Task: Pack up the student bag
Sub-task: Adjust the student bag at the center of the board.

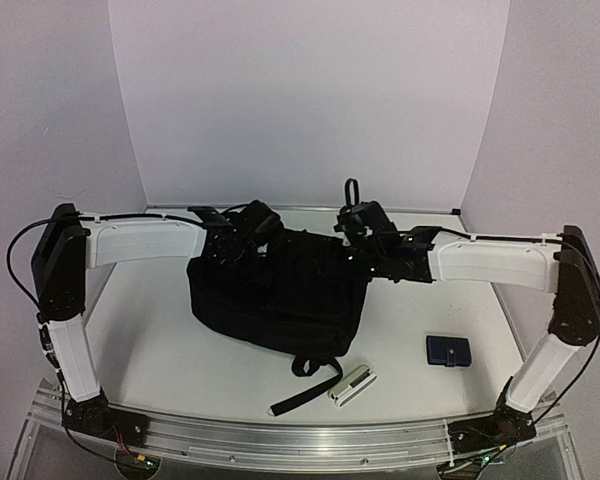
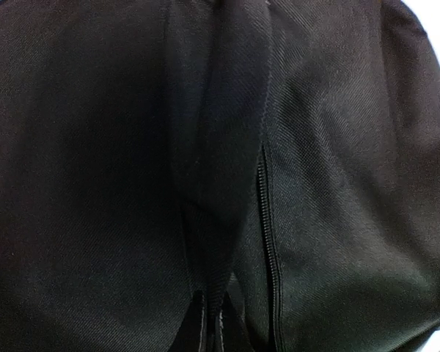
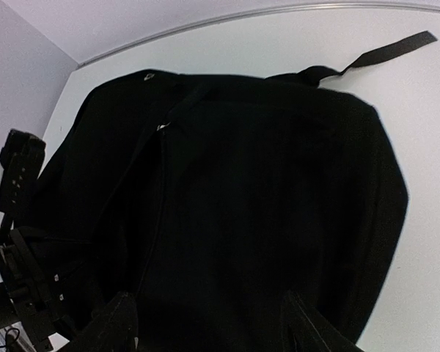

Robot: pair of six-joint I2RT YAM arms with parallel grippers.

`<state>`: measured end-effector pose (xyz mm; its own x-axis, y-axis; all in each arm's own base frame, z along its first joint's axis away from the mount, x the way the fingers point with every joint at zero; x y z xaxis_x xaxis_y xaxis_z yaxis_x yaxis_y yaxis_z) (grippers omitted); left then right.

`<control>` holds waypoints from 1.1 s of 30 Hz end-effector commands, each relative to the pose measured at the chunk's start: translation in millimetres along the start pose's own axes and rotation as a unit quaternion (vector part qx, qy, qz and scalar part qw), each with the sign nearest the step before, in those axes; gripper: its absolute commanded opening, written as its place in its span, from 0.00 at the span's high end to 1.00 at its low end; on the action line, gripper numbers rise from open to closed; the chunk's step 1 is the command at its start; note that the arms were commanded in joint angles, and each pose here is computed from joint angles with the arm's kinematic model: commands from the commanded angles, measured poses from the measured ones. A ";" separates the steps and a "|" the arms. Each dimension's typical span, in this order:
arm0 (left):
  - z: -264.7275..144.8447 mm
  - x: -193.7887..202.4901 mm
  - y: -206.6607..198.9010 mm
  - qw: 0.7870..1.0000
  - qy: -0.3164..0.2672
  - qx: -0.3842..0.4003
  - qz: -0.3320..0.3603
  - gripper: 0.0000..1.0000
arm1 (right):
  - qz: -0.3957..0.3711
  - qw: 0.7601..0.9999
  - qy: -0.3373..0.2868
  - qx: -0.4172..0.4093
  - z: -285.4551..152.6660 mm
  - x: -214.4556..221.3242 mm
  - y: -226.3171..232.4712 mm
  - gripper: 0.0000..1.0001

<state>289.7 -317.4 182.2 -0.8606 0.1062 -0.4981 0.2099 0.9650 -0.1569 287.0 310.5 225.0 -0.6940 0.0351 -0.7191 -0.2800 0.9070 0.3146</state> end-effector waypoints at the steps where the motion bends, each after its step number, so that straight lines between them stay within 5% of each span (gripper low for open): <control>1: -23.6 -11.5 18.5 0.995 -0.021 0.072 -0.072 1.00 | 0.010 1.000 0.012 -0.016 19.6 11.5 34.2 0.41; 11: -26.0 -5.9 33.4 0.975 -0.007 0.190 -0.113 1.00 | -0.011 0.999 0.044 -0.026 63.8 38.1 71.2 0.42; 23: -30.3 0.3 39.9 0.965 -0.011 0.227 -0.134 1.00 | -0.055 0.984 0.068 0.153 115.0 83.4 49.8 0.33; 30: -29.7 1.3 44.1 0.964 -0.013 0.224 -0.143 1.00 | -0.068 0.969 0.051 0.232 99.9 85.4 23.2 0.51; 33: -29.1 0.7 43.7 0.964 -0.012 0.224 -0.143 1.00 | -0.061 0.968 0.042 0.241 91.8 80.9 16.7 0.71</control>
<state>288.8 -270.9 181.2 -0.9112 -0.1485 -0.3841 0.1289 0.7830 -0.6085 292.0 406.4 131.1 -0.7001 -0.0453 -0.7126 -0.1205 0.9912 0.0554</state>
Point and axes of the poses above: each gripper's point midway between its finger pads, its own z axis out along the fingers, its own y axis along the line the jaws close on, x = y × z, the point moved 8 cm from there along -z, back along the fingers, and after that the axes turned 7 degrees about -z, right-handed, at the moved point
